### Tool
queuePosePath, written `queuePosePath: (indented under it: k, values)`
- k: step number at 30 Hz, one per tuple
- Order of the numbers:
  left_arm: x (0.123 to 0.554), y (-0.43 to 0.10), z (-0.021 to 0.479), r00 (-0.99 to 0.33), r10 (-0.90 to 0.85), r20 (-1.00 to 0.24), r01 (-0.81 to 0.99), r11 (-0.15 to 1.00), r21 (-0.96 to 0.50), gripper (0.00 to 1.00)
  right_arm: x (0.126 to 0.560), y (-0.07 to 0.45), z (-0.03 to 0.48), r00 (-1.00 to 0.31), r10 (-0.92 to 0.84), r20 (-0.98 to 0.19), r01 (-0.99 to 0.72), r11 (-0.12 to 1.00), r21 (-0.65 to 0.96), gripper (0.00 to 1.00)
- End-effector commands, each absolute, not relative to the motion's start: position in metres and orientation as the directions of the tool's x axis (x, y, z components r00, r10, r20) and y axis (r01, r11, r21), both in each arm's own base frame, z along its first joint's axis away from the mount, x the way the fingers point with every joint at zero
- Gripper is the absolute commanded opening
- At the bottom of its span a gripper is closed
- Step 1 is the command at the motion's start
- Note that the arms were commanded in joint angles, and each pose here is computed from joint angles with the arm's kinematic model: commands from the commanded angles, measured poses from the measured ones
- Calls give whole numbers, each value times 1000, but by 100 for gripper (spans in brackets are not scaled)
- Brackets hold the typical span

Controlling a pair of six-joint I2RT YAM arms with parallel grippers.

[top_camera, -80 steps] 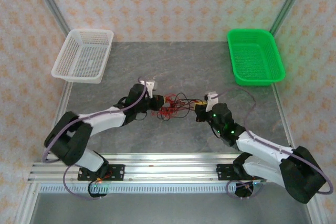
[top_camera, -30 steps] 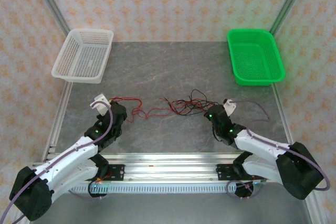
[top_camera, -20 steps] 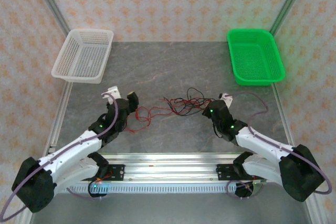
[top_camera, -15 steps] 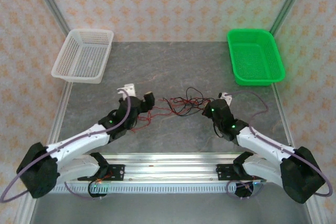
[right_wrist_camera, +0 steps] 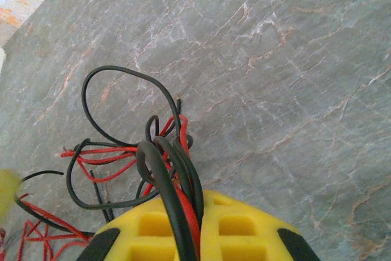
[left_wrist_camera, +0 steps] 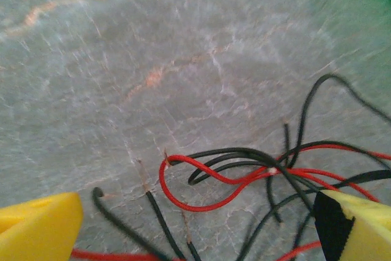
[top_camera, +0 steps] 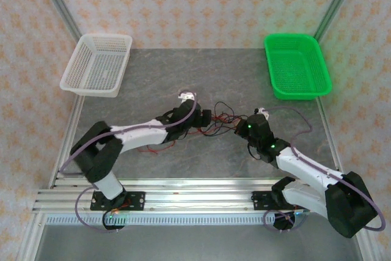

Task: Untangle the cables
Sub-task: Untie the cable.

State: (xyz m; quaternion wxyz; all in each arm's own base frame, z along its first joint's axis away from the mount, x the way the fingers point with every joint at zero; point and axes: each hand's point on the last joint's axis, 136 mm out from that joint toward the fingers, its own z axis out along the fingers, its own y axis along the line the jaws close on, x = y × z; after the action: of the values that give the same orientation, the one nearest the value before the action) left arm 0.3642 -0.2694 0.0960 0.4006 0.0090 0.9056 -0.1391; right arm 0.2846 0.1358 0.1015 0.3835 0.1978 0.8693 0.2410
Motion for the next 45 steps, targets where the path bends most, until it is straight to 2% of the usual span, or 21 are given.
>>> queuePosePath:
  k: [1, 6, 7, 11, 16, 19, 24, 29, 33, 38, 41, 45]
  values:
    - [371, -275, 80, -714, -50, -699, 119, 974, -192, 98, 289, 144, 110, -619, 580, -529, 160, 753, 638, 0]
    - [383, -282, 54, -739, 29, -674, 132, 986, -102, 98, 288, 155, 99, -644, 612, -459, 180, 704, 687, 0]
    - [385, -280, 36, -757, 57, -651, 123, 991, -57, 97, 288, 155, 96, -646, 615, -452, 190, 703, 685, 1]
    - [399, -258, 11, -772, 60, -633, 37, 998, 49, 87, 288, 147, 87, -641, 621, -452, 236, 720, 653, 16]
    - [422, -216, 1, -772, -40, -635, -96, 994, 55, 83, 282, 134, 84, -624, 615, -482, 260, 745, 614, 46]
    - [430, -196, 6, -756, -65, -651, -140, 988, 63, 83, 278, 129, 84, -637, 584, -502, 257, 776, 576, 55]
    - [442, -167, 25, -728, -76, -682, -197, 975, 101, 84, 275, 126, 92, -673, 497, -547, 217, 840, 497, 63]
    - [452, -149, 76, -670, -60, -740, -251, 956, 150, 88, 286, 139, 107, -725, 381, -573, 130, 893, 430, 63]
    - [447, -132, 131, -606, -85, -791, -326, 933, 150, 91, 300, 161, 115, -758, 339, -558, 66, 890, 452, 62]
    - [423, -105, 196, -549, -106, -829, -405, 901, 153, 91, 312, 203, 114, -819, 343, -460, 22, 820, 571, 58]
    - [403, -94, 222, -534, -124, -836, -411, 903, 128, 91, 314, 236, 115, -844, 305, -442, -30, 794, 607, 55]
    - [367, -77, 224, -570, -154, -807, -416, 901, 122, 87, 308, 298, 116, -881, 175, -439, -147, 782, 606, 46]
